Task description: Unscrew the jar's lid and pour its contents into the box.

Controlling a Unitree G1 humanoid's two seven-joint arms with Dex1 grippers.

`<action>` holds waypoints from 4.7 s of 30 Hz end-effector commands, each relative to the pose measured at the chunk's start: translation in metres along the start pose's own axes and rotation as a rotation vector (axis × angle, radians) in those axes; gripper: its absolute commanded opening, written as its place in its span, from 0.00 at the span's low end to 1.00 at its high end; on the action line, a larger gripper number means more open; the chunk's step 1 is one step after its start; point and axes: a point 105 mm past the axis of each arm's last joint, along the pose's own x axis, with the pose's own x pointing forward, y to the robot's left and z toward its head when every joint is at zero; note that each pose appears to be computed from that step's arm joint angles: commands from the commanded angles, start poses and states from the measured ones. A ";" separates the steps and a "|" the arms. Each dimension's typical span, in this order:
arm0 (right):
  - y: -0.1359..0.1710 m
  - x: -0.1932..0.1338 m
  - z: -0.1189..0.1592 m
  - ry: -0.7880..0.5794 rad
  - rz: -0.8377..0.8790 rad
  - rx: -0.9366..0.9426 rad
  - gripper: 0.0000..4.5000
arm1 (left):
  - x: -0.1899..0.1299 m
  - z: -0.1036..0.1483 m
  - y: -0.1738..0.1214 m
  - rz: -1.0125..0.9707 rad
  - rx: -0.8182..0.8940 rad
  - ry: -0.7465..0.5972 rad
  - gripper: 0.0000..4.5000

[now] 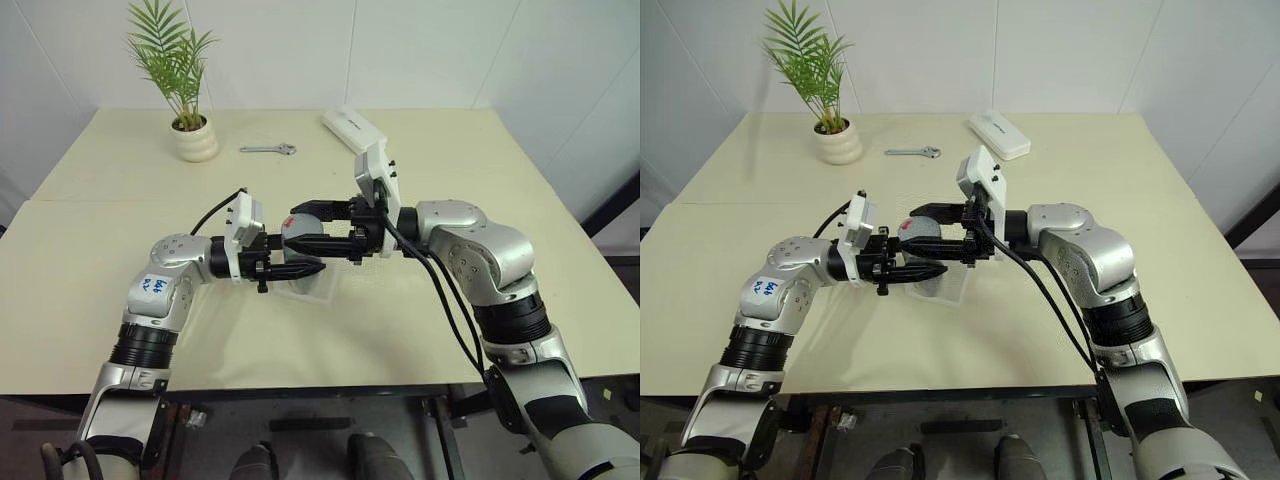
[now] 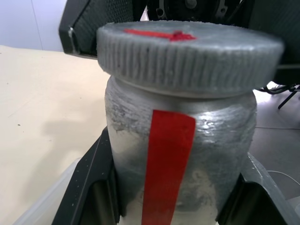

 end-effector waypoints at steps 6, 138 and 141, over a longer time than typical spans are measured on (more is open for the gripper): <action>0.005 -0.003 0.010 -0.035 -0.002 -0.028 0.73 | 0.001 0.014 -0.003 -0.016 0.061 -0.018 0.43; 0.007 -0.104 -0.067 0.009 -0.572 0.003 1.00 | 0.032 0.026 0.060 0.246 2.377 0.449 0.43; 0.007 -0.104 -0.067 0.007 -0.571 0.001 1.00 | 0.025 0.030 0.064 0.269 2.340 0.477 0.43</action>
